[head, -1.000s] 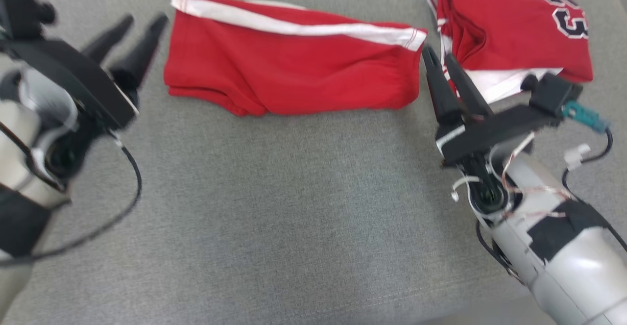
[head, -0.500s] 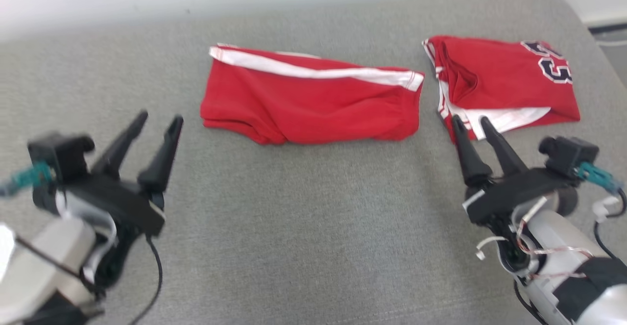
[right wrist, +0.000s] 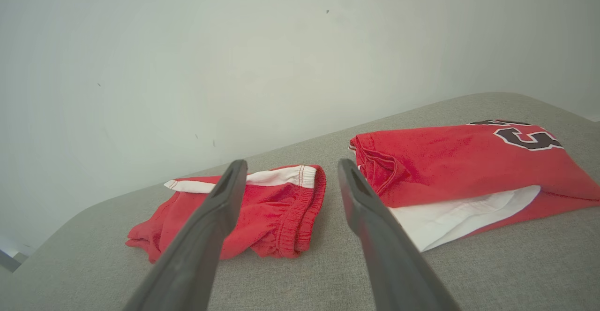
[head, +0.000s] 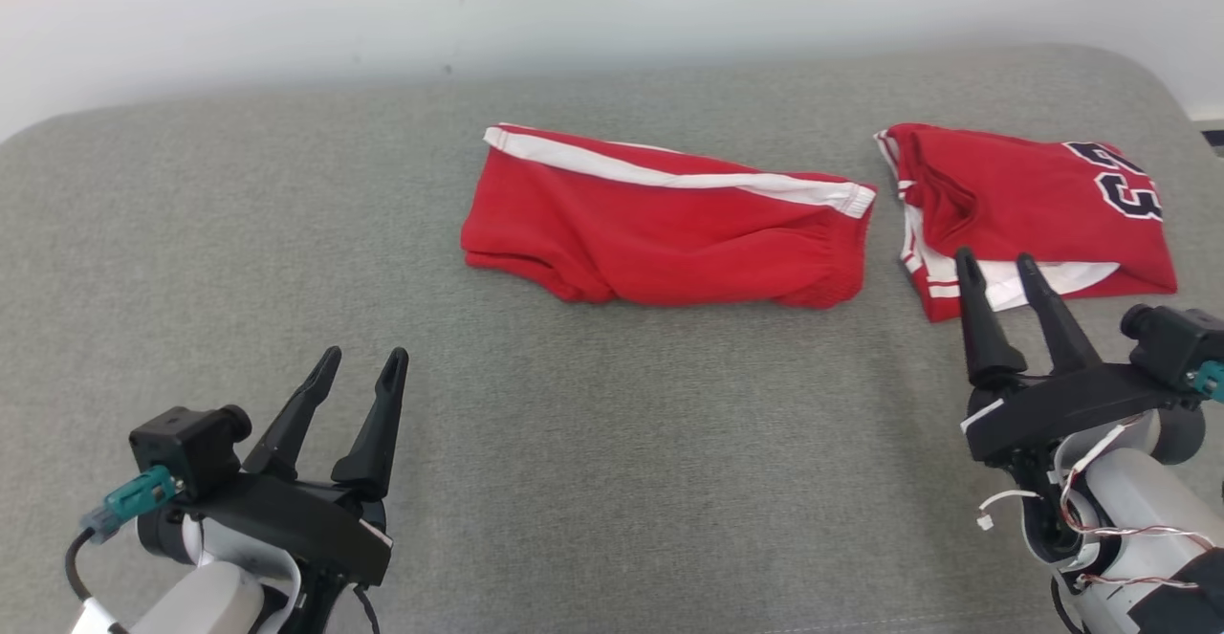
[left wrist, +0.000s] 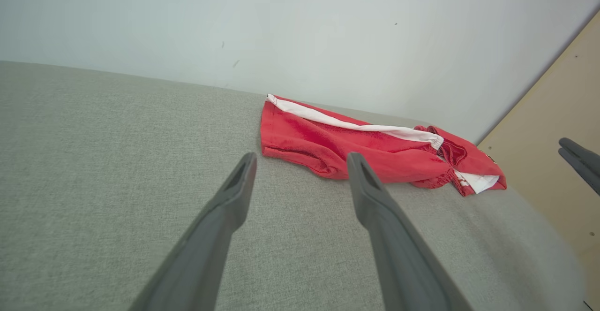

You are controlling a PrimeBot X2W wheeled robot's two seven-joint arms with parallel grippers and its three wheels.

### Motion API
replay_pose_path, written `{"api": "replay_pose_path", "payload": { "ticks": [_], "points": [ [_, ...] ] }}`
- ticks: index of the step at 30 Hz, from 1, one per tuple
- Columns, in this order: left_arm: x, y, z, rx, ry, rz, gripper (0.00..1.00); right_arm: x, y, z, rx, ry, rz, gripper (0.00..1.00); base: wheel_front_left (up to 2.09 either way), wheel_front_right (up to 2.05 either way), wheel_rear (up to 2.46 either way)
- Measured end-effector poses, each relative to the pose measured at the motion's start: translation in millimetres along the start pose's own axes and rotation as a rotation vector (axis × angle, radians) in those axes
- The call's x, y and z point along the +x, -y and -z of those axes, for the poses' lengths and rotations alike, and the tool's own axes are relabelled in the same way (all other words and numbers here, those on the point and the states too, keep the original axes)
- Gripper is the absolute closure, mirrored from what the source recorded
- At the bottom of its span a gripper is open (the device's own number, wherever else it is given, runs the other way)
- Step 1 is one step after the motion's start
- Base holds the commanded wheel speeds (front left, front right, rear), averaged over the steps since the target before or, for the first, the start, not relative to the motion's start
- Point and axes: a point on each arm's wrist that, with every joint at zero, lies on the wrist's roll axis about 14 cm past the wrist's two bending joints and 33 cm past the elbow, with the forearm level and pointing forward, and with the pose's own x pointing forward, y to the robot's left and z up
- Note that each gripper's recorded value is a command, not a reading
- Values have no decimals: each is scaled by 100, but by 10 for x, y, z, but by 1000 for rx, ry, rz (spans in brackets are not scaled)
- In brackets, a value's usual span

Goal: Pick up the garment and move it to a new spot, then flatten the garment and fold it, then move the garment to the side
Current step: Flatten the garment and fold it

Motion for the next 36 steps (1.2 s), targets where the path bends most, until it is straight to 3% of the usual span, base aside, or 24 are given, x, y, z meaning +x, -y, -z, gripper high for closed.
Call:
{"api": "replay_pose_path", "payload": {
  "ticks": [7,16,27,36],
  "points": [
    [-68,84,-49,-32,56,-5,0,162,146,170,71,-41,59,0,0,0,0],
    [-126,100,-126,-27,112,-22,0,561,152,347,143,-98,59,0,0,0,0],
    [-238,-229,-102,128,107,-112,0,852,97,933,216,-310,64,0,0,0,0],
    [-268,-392,-46,183,89,-155,0,916,65,1334,305,-449,102,0,0,0,0]
  ]
}}
